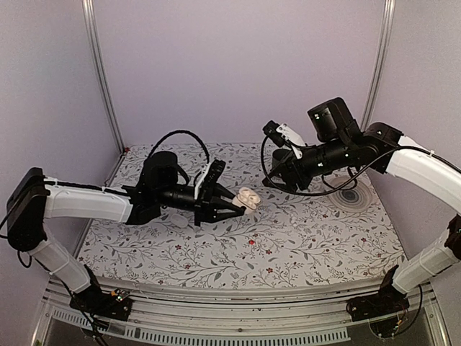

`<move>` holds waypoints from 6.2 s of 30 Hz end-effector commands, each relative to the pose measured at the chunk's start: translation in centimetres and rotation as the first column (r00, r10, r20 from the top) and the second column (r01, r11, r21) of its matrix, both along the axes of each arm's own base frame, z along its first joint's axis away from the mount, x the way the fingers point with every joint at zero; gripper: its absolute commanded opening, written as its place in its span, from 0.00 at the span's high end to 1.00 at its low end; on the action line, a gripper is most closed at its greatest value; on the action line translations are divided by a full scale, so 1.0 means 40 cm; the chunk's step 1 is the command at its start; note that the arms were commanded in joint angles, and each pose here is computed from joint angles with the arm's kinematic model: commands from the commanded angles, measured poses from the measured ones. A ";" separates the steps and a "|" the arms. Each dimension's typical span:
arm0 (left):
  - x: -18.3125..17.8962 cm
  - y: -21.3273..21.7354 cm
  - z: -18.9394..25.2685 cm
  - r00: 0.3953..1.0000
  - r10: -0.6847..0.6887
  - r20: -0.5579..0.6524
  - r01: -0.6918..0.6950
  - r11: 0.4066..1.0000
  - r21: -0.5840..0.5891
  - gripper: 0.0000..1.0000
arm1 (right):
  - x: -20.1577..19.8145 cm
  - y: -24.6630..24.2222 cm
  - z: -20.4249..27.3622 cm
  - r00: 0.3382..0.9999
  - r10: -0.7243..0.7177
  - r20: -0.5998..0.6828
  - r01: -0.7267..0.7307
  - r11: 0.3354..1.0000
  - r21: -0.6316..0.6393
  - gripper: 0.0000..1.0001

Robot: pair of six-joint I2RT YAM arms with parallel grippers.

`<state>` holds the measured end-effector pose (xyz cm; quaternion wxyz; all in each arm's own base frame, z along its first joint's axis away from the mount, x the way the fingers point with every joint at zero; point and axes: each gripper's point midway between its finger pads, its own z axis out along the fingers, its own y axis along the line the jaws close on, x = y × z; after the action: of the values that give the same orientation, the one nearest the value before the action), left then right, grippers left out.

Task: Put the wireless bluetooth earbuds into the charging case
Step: Pass from the right arm to the left, then adjust the right earbud at the center of the board, then pick up the right earbud from the center of the board.

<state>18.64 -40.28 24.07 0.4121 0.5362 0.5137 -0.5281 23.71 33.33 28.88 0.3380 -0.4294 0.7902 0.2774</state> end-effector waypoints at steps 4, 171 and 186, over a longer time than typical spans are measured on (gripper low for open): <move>0.113 0.070 0.061 0.939 0.345 0.009 -0.337 0.923 -0.187 1.00 | 0.043 -0.052 0.001 0.983 -0.155 -0.096 0.167 0.977 0.134 0.44; 0.212 0.289 0.077 0.638 0.768 -0.061 -0.754 0.606 -0.253 1.00 | -0.009 0.051 -0.670 0.747 -0.602 -0.280 0.335 0.706 -0.624 0.87; 0.219 0.281 0.066 0.639 0.766 -0.070 -0.757 0.609 -0.238 1.00 | 0.022 0.037 -0.610 0.716 -0.619 -0.324 0.439 0.759 -0.481 0.96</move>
<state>26.81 -29.01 25.85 0.6645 0.2297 0.6209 -0.3466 23.52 34.89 2.60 0.0833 -0.1865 0.9764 0.0706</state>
